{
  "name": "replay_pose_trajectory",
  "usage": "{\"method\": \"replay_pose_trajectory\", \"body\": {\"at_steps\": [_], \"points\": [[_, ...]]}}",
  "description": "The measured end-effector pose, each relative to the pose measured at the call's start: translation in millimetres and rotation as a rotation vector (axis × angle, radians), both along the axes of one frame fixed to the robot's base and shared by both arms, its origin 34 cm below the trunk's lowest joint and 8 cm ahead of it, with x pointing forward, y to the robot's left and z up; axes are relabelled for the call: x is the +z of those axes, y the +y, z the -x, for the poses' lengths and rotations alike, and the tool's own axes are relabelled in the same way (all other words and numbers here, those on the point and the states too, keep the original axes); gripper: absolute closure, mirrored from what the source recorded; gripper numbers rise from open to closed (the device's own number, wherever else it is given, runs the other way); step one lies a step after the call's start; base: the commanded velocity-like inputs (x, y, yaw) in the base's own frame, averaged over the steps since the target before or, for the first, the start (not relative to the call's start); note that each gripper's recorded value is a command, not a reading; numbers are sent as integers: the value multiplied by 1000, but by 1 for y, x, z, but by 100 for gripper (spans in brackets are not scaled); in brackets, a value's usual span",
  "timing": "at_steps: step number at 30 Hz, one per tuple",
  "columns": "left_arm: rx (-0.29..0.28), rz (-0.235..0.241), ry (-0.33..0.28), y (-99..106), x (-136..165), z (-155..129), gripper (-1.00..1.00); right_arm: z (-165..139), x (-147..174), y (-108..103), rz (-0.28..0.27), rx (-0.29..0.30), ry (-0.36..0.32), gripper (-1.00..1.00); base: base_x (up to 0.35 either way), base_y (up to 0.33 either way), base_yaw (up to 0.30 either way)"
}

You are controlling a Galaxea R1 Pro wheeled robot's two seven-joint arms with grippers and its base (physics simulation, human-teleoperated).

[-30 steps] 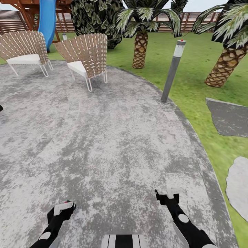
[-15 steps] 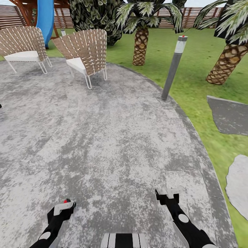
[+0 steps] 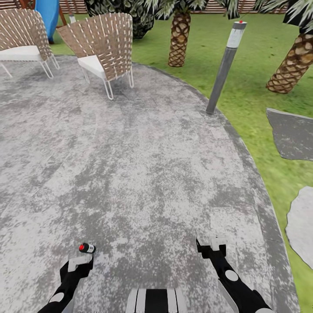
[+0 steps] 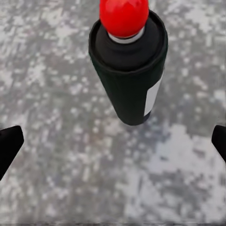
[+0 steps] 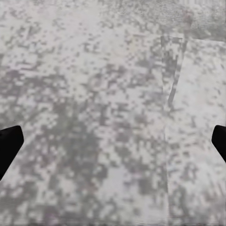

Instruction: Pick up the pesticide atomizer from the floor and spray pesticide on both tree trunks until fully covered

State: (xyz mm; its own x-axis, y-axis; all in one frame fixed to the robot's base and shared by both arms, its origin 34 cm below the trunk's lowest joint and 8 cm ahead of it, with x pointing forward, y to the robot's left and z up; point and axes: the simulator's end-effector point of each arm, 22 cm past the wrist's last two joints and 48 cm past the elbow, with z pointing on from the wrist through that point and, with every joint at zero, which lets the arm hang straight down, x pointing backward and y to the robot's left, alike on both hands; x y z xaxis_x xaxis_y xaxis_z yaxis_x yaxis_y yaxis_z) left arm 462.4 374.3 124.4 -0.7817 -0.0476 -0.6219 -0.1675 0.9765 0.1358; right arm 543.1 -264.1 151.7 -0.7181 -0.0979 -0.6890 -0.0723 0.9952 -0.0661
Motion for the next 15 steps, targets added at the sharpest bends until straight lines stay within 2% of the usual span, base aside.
{"method": "replay_pose_trajectory", "body": {"at_steps": [3, 6, 12, 15], "points": [[-3, -3, 2, 0, -5, 4, -100, 6, -8, 0, 0, 0, 17, -100, 0, 0, 0], [-9, -9, -34, 0, -2, 0, -100, 9, -12, 0, 0, 0, 26, -100, 0, 0, 0], [-9, -12, -46, 1, -1, -1, -100, 12, -15, 0, 0, 0, 32, -100, 5, 0, 0], [-9, -12, -48, 1, -1, -1, -100, 12, -15, 0, 0, 0, 33, -100, 167, 0, 0]]}}
